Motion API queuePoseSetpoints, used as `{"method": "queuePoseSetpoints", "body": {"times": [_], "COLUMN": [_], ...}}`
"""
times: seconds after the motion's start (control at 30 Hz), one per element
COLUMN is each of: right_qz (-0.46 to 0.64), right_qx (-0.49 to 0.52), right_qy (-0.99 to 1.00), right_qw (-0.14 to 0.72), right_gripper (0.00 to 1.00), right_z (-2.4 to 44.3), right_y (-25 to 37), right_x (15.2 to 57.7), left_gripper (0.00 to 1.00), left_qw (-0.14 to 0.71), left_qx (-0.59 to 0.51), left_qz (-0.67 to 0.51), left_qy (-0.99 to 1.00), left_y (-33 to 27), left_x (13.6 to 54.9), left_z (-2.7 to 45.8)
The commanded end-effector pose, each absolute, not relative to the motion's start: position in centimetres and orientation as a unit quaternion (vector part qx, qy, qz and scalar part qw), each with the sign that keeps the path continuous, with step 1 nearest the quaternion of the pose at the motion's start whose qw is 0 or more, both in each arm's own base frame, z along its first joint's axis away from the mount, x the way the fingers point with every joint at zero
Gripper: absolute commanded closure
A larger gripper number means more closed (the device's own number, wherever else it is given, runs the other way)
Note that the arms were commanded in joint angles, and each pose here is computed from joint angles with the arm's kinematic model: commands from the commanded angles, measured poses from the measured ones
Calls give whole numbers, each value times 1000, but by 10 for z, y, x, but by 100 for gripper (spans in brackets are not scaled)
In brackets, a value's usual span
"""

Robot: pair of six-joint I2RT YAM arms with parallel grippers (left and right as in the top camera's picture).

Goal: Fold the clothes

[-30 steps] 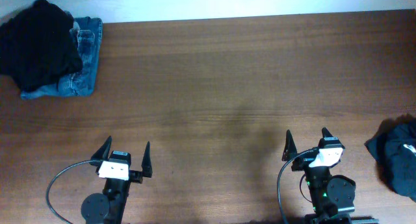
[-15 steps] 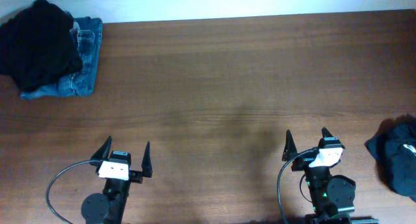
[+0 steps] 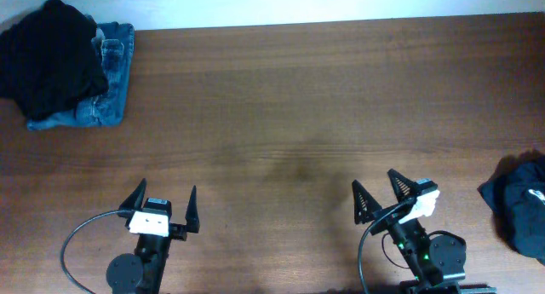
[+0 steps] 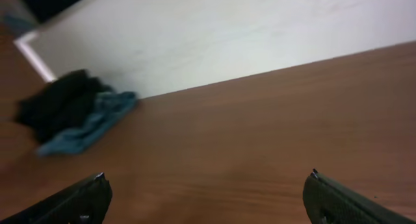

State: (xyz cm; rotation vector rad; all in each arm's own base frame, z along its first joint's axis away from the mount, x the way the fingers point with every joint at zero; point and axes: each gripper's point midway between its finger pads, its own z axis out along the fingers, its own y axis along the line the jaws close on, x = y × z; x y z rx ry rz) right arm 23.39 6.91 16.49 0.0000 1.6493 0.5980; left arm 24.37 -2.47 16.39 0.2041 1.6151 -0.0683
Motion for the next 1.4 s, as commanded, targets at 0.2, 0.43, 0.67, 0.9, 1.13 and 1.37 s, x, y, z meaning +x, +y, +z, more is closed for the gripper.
{"method": "queuePoseSetpoints", "body": {"times": [0.2, 0.43, 0.67, 0.9, 1.13, 1.37], "right_qz": [364, 396, 360, 272, 110, -7], "right_qx": [-48, -111, -90, -42, 34, 94], "right_qy": [704, 597, 570, 623, 751, 861], "right_qw": [608, 689, 733, 732, 650, 499], "right_gripper": [1, 1, 2, 1, 2, 1], "right_z": [176, 251, 301, 311, 287, 254], "right_y": [102, 111, 96, 71, 24, -19], "right_x": [216, 195, 189, 203, 249, 289], "left_gripper": [1, 1, 1, 1, 1, 1], "left_qw": [687, 687, 687, 687, 687, 687], "left_qx": [95, 95, 95, 95, 95, 95], "left_qz": [-25, -25, -25, -25, -25, -25], "left_qy": [720, 720, 720, 720, 720, 720], "left_y": [-25, -25, -25, -25, -25, -25], "left_x": [244, 244, 244, 244, 244, 244], "left_z": [162, 162, 162, 162, 162, 162]}}
